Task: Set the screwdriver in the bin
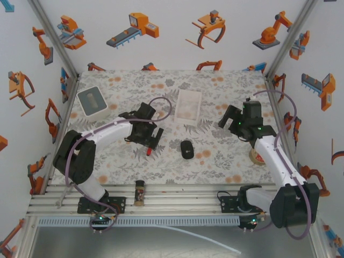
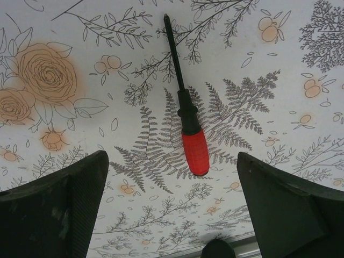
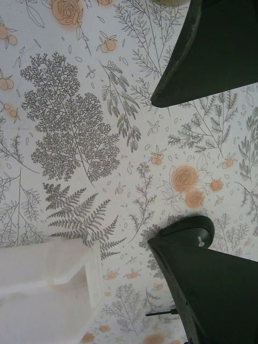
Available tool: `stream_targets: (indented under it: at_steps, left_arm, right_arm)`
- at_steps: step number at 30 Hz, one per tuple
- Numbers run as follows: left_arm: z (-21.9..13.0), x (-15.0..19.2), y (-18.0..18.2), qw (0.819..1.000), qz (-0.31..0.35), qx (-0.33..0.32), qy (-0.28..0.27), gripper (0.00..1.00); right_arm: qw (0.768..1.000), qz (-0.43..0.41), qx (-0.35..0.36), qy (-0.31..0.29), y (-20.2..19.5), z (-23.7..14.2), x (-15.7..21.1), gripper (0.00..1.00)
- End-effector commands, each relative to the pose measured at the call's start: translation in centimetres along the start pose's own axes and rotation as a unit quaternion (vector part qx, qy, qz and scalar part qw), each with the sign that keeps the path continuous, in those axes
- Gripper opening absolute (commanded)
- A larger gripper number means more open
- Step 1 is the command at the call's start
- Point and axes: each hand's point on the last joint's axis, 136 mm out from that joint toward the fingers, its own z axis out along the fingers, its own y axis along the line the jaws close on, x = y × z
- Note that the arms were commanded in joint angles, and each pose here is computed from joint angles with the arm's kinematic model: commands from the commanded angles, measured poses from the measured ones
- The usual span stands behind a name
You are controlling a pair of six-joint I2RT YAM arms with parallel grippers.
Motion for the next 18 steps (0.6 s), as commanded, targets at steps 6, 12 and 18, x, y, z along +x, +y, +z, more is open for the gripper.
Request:
stream_targets:
  at_steps: [6,12,18]
  left_arm:
    - [0.8,1.1,-0.5,1.0,-0.011,-0.015,0.002,0.95]
    - [1.4,1.4,-0.8,1.0,-0.008,-0.018,0.012,0.93]
    - [2.3,1.9,-1.0,0.999,-0.008,-0.018,0.025,0.87]
  right_arm:
    - [1.0,0.012,-0.001,-0.006,-0.2,0.3,0.6,0.98]
    - [1.0,0.011,0.001,-0.005,-0.3,0.4,0.7,0.98]
    - [1.0,0.012,-0.004,-0.011,0.0,0.0,0.3,0.98]
